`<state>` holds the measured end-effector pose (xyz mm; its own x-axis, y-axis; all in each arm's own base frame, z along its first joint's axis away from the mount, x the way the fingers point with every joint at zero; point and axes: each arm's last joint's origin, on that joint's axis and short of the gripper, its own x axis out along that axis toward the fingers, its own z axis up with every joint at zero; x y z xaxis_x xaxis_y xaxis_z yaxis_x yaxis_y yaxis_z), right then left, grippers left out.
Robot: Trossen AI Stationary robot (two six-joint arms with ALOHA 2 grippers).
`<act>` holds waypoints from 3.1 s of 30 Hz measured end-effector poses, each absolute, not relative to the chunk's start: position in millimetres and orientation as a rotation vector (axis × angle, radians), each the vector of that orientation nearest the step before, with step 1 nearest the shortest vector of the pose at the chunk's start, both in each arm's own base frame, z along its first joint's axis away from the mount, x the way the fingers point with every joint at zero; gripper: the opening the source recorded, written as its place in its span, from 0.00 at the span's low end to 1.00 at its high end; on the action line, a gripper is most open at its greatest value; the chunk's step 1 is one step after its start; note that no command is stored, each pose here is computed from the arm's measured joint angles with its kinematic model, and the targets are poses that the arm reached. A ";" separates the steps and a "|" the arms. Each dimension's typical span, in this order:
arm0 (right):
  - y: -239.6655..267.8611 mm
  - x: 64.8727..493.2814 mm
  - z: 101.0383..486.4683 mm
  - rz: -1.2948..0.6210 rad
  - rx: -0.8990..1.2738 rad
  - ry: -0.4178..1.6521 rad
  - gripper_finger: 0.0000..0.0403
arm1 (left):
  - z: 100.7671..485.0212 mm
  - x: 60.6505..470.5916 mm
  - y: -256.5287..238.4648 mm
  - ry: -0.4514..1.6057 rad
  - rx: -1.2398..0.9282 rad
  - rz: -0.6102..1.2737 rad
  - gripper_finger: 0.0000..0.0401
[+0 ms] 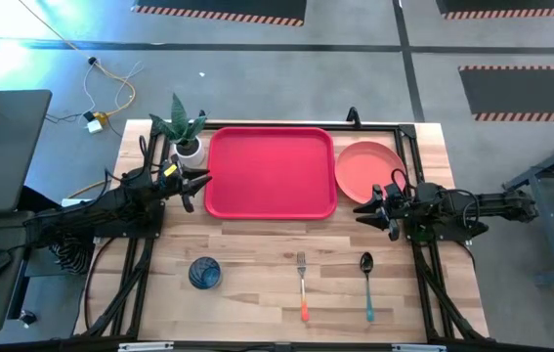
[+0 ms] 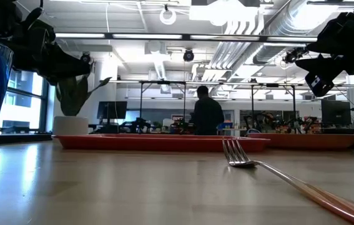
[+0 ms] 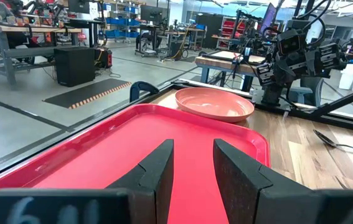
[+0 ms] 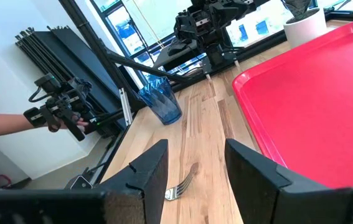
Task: Pick and place plate/cup/fork/spoon on tray
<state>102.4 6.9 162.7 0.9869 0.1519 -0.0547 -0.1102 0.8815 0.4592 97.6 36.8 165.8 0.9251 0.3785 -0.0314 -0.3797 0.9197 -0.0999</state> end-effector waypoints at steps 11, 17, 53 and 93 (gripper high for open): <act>6.9 102.4 162.9 0.132 0.603 0.096 0.37 | 165.8 97.7 36.8 -0.008 -0.200 0.389 0.26; 6.6 102.5 164.3 0.120 0.787 0.092 0.37 | 166.0 97.7 36.8 -0.033 -0.320 0.389 0.26; 2.8 75.4 274.8 0.162 0.733 -0.299 0.37 | 179.1 97.1 36.9 -0.200 -0.474 0.359 0.26; 59.5 159.1 279.8 -0.595 1.315 1.054 0.37 | 173.8 96.9 38.3 -0.164 -0.505 0.419 0.26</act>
